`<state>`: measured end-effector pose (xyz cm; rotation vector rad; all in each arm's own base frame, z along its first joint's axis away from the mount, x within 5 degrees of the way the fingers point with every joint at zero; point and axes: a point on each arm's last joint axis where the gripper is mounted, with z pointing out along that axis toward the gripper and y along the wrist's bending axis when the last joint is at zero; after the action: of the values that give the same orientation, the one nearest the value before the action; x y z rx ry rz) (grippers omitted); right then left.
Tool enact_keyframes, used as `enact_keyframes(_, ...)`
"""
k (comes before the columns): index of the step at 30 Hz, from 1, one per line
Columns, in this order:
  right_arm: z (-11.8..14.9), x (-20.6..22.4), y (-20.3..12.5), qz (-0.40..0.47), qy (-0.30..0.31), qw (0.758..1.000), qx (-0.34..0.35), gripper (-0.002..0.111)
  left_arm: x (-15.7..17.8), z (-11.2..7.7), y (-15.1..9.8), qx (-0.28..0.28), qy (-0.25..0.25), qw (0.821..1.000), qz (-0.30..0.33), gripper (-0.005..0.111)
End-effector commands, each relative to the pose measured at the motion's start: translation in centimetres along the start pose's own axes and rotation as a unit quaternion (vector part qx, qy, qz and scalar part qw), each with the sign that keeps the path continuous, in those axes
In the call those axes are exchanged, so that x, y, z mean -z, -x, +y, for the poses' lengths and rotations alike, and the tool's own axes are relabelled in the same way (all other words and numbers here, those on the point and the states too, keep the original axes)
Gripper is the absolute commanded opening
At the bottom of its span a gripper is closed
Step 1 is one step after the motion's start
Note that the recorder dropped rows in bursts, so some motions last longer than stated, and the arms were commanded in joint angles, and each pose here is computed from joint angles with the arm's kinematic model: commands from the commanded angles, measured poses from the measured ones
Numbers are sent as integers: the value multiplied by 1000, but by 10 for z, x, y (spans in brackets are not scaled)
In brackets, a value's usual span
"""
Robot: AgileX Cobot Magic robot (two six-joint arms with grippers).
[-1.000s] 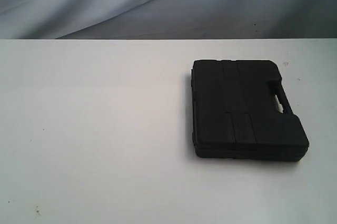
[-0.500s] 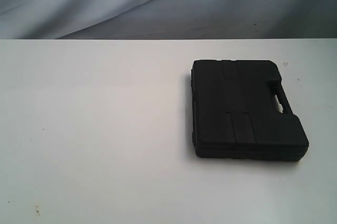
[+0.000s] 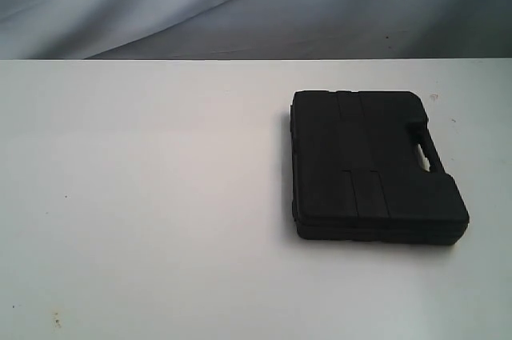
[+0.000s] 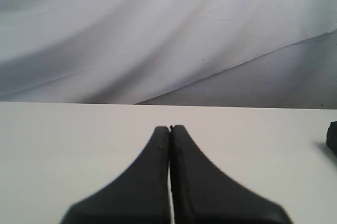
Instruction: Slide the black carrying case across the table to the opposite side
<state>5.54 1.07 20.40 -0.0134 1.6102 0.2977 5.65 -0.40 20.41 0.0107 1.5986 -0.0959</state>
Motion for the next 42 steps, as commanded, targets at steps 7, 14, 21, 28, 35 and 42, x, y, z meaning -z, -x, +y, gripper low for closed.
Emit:
enact_keyframes(7,2,0,4,-30,7,999,45,0,0,0,-1,5,1,1000,-3,0)
enact_keyframes(14,2,0,3,-27,8,997,71,0,0,0,-1,5,1,1000,-3,0)
enact_keyframes(21,2,0,1,-17,8,997,74,0,0,0,-1,5,1,1000,-3,0)
enact_keyframes(28,1,0,-4,11,6,997,74,0,0,0,-1,5,1,1000,-3,0)
enact_keyframes(35,1,0,-4,11,6,997,72,0,0,0,-1,5,1,1000,-3,0)
enact_keyframes(42,1,0,-4,11,6,997,72,0,0,0,-1,5,1,1000,-3,0)
